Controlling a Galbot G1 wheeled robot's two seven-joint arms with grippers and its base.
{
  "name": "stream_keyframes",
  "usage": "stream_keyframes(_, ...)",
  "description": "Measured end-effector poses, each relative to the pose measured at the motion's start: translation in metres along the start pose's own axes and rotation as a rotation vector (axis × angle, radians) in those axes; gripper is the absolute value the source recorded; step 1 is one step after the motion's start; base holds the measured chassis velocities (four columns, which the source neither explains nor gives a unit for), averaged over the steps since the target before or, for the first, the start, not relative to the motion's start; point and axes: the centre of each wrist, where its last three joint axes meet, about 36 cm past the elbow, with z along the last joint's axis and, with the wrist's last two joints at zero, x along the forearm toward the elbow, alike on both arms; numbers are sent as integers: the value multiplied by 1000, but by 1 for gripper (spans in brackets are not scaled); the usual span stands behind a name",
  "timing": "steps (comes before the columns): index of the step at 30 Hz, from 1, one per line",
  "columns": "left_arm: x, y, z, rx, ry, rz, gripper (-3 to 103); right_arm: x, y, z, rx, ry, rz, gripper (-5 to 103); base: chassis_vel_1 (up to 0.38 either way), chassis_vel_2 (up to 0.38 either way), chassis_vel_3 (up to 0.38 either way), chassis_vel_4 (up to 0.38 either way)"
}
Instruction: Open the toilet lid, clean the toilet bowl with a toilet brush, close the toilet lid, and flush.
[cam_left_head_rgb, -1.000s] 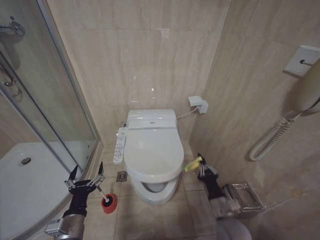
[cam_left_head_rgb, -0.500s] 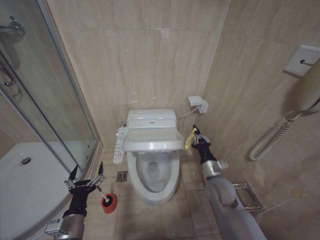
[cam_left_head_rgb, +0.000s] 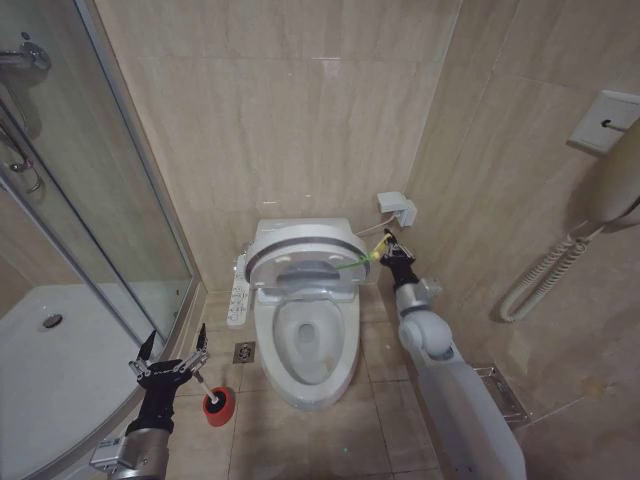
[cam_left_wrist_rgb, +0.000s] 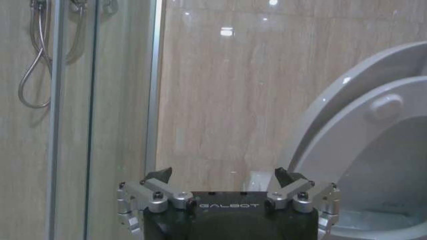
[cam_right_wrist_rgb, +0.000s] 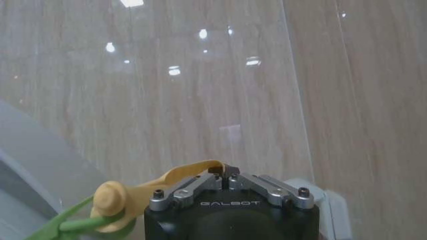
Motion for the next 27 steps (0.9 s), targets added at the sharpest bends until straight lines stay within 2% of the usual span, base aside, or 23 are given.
stream_keyframes(13,0,0,0,0,0,0,100,-88,-17,-14,1,-23,27,1,0,0,0,0)
stream_keyframes(21,0,0,0,0,0,0,100,-129,8,-10,-15,-19,2,1,0,0,0,0)
stream_keyframes(27,0,0,0,0,0,0,100,-168,15,-7,33,-36,-5,1,0,0,0,0)
